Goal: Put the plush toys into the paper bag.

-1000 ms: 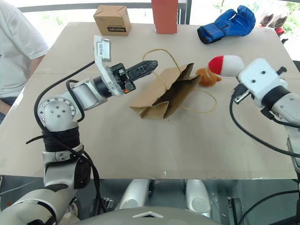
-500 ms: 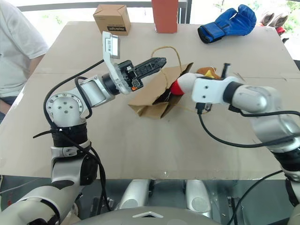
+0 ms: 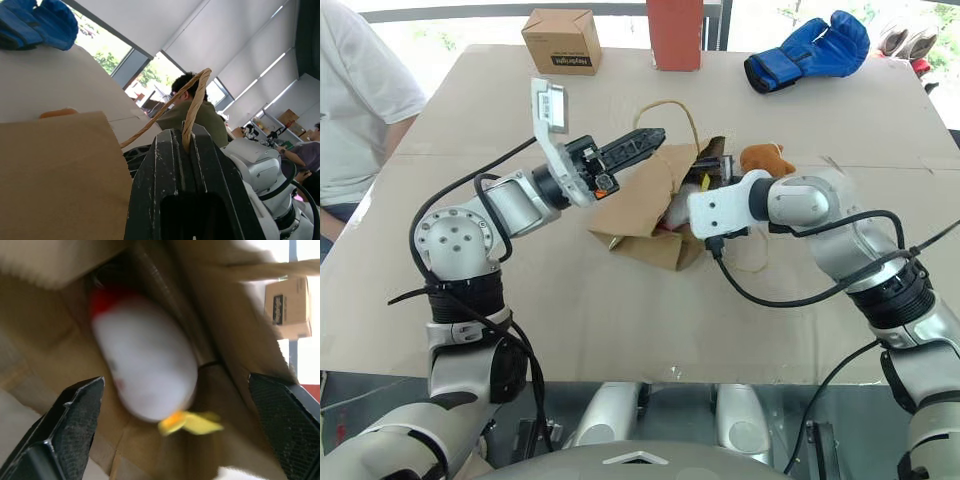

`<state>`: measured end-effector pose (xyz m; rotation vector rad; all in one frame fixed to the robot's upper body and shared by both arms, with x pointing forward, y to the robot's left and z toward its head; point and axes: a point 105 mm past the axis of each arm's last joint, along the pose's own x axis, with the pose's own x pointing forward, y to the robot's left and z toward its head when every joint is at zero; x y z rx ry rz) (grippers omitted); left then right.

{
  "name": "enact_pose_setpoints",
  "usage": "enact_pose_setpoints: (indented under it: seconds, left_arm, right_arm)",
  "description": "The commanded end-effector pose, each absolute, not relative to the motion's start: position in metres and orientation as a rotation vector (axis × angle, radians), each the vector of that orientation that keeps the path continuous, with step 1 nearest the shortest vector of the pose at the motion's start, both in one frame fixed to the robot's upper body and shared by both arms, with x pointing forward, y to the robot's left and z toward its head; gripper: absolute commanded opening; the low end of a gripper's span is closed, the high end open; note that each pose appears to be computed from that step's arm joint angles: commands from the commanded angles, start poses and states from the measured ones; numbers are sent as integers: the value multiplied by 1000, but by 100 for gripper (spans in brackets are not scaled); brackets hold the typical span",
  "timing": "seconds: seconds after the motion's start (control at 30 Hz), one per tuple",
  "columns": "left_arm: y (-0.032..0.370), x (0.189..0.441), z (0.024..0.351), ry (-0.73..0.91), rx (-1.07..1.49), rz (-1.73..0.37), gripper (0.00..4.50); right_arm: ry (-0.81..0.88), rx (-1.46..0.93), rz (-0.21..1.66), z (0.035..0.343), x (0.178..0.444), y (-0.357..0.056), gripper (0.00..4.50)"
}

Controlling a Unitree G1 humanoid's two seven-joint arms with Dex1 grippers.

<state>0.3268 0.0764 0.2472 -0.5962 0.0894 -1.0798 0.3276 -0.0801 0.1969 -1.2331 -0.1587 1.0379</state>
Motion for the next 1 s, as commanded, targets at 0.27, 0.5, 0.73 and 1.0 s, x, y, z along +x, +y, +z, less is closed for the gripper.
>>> enact_pose_setpoints:
  seconds: [0.27,0.5,0.73,1.0]
  left_arm:
    - [106,334,256,-23,-531,-926,0]
    - [126,345,264,-69,-472,-827,0]
    - [125,345,273,-101,-427,-841,0]
    - [117,340,277,-114,-430,-863,0]
  right_arm:
    - [-25,-629,517,251,367,-177,436]
    - [164,-408,324,235,422,-197,436]
    - [324,-239,349,184,456,-180,436]
    - [222,-271,351,192,458,-186,97]
